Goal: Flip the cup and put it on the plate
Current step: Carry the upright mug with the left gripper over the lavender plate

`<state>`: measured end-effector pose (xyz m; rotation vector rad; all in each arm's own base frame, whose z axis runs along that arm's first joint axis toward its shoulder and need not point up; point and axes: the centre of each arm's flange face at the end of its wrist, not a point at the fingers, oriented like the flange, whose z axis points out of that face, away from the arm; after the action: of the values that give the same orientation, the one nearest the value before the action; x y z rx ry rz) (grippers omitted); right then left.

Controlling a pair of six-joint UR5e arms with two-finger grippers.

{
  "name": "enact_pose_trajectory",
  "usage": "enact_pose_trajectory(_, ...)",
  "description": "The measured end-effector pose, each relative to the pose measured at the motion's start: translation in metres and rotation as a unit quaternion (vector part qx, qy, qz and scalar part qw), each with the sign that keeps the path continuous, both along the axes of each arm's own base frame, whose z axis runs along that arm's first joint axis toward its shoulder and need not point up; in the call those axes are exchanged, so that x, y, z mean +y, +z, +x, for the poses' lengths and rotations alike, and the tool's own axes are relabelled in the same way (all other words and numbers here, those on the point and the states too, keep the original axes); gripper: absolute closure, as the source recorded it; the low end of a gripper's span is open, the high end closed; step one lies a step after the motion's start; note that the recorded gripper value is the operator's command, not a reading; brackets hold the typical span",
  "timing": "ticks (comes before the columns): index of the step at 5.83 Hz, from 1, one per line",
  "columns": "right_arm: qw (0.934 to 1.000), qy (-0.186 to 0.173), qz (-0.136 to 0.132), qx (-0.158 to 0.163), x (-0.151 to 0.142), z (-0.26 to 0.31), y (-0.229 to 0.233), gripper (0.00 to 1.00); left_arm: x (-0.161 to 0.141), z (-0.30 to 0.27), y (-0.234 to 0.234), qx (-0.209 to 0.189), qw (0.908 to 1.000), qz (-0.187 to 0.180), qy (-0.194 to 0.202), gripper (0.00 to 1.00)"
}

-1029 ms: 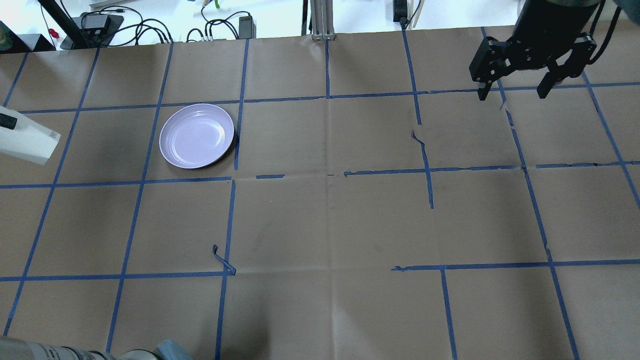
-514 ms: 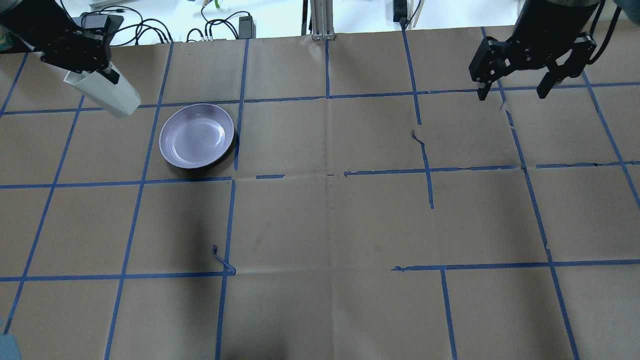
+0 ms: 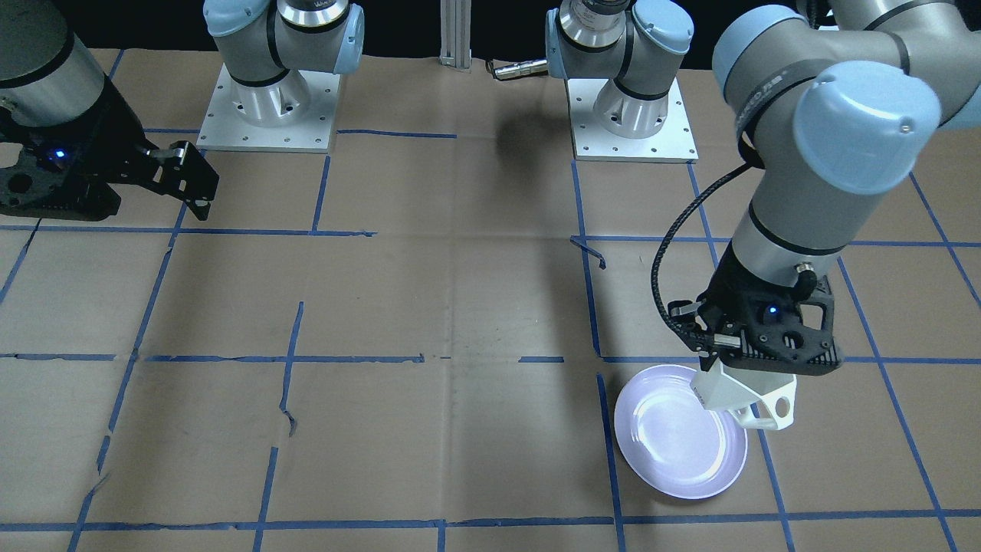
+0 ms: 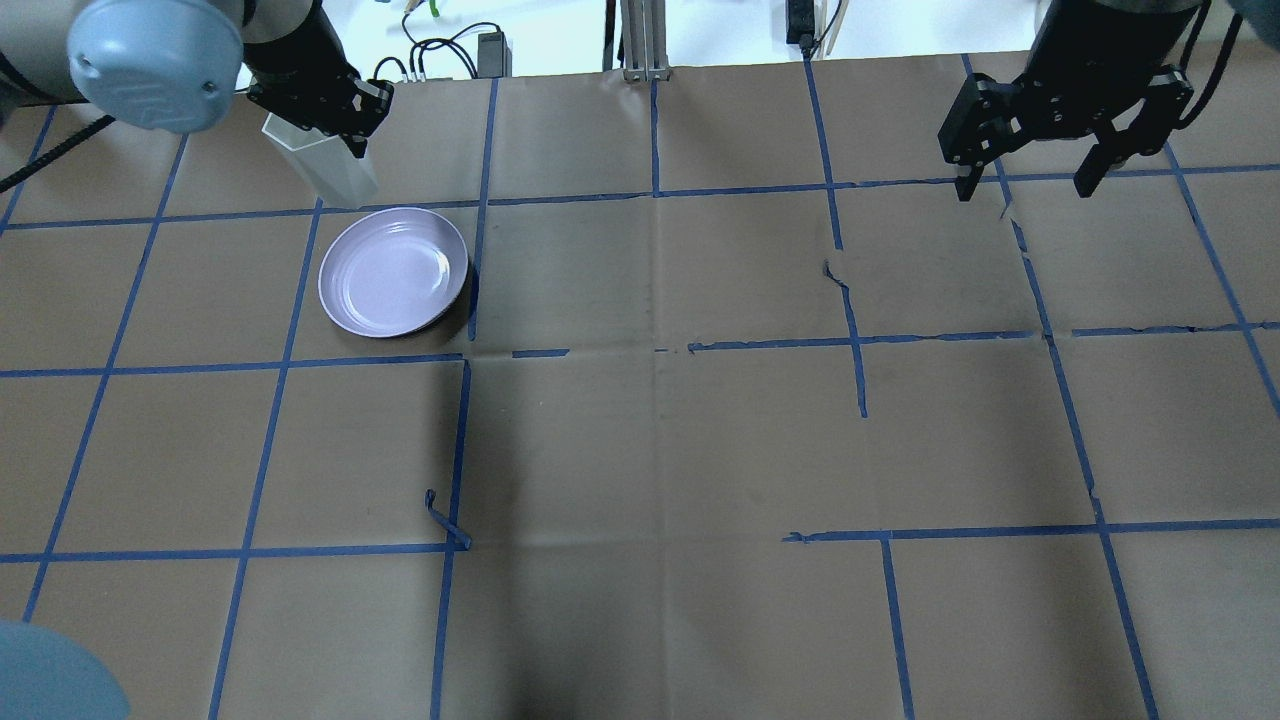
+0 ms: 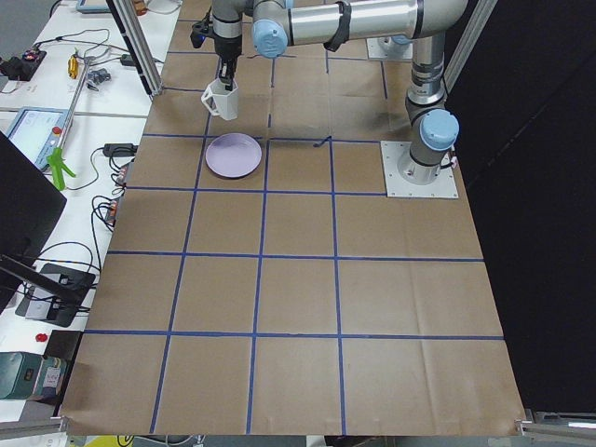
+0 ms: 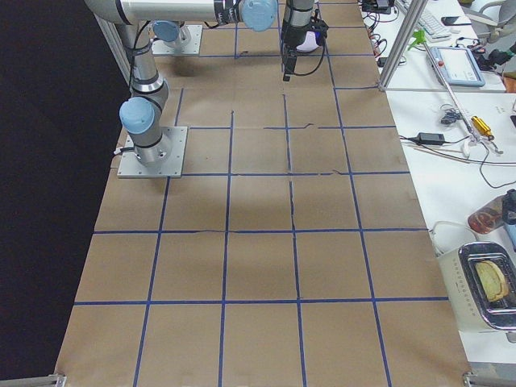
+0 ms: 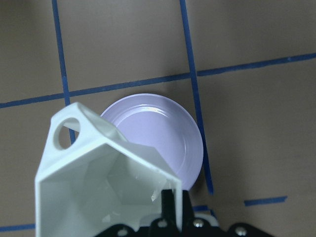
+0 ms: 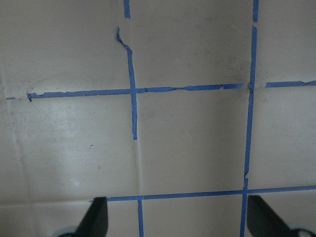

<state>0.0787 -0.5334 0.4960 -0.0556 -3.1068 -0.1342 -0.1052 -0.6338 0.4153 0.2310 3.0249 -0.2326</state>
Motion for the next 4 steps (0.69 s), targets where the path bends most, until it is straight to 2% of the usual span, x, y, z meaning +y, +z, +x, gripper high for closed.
enact_pose_trajectory(2,1.0,0.0,0.0,0.0,0.0,0.0,0.0,0.0,-0.003,0.011,-0.076,-0.013,0.9996,-0.002,-0.024,1.0)
enact_pose_trajectory(4,1.0,0.0,0.0,0.0,0.0,0.0,0.0,0.0,-0.012,0.025,-0.131,0.005,0.9996,0.019,-0.023,1.0)
